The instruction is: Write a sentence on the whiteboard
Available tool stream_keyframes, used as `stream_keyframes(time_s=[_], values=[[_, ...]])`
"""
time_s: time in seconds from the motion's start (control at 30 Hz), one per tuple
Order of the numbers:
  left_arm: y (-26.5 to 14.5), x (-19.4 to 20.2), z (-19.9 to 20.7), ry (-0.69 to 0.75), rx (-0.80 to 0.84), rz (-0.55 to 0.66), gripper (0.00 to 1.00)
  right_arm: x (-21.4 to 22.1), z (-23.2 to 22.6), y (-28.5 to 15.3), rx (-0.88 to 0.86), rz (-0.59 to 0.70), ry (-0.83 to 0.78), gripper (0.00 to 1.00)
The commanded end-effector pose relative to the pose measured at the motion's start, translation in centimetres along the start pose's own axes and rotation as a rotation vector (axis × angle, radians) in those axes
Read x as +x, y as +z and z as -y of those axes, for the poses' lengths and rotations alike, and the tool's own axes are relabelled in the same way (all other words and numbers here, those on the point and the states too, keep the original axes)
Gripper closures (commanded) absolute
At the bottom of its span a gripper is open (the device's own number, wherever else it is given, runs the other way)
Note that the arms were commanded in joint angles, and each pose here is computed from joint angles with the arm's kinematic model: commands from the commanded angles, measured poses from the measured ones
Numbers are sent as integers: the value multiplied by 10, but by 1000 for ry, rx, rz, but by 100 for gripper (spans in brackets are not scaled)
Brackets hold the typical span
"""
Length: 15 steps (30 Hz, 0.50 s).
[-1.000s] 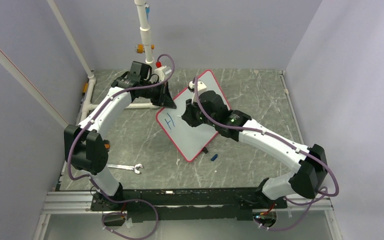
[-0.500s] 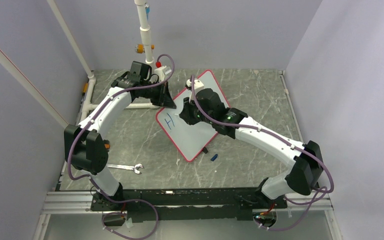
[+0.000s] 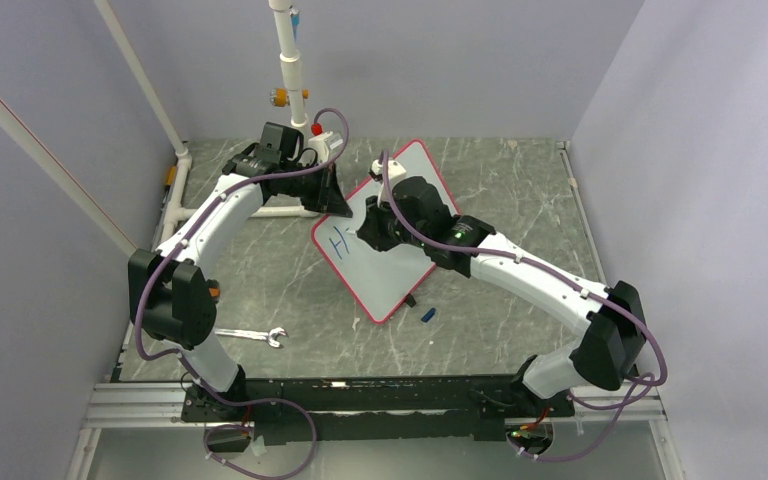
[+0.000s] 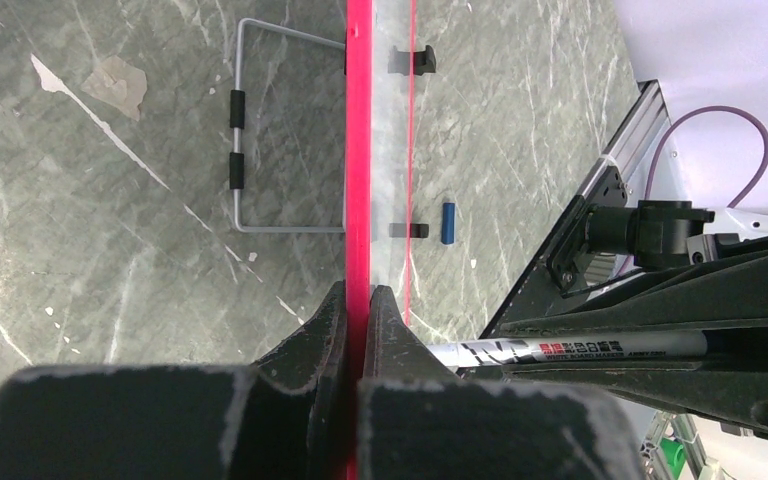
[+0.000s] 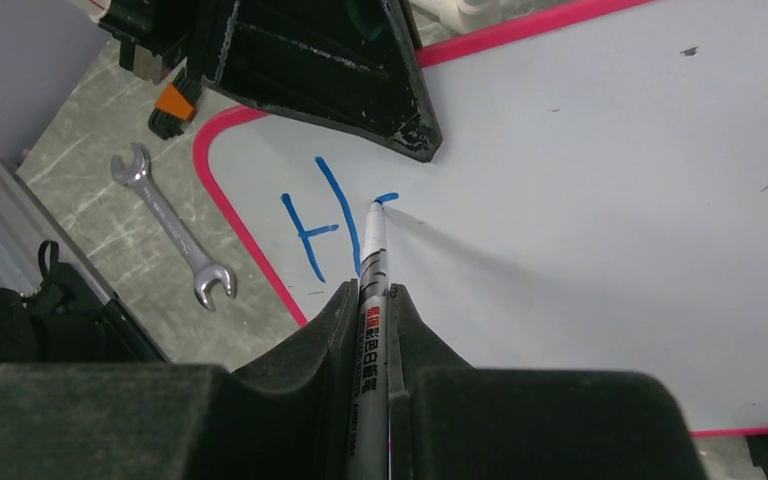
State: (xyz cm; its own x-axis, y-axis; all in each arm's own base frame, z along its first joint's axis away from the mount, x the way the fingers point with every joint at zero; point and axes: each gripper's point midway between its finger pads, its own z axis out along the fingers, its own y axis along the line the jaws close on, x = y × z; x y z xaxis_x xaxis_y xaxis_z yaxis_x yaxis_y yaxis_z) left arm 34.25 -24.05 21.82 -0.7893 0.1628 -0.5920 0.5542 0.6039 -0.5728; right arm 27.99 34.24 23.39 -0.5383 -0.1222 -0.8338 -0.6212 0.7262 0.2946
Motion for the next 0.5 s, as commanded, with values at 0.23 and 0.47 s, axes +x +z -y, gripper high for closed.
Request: stream_keyframes(time_s=[0.23, 0.47], values=[[-6, -12, -8, 106, -80, 48, 100, 22, 5, -3, 0, -37, 6, 100], [-6, -11, -8, 105, -78, 47, 100, 14, 20, -6, 94, -18, 1, 100]])
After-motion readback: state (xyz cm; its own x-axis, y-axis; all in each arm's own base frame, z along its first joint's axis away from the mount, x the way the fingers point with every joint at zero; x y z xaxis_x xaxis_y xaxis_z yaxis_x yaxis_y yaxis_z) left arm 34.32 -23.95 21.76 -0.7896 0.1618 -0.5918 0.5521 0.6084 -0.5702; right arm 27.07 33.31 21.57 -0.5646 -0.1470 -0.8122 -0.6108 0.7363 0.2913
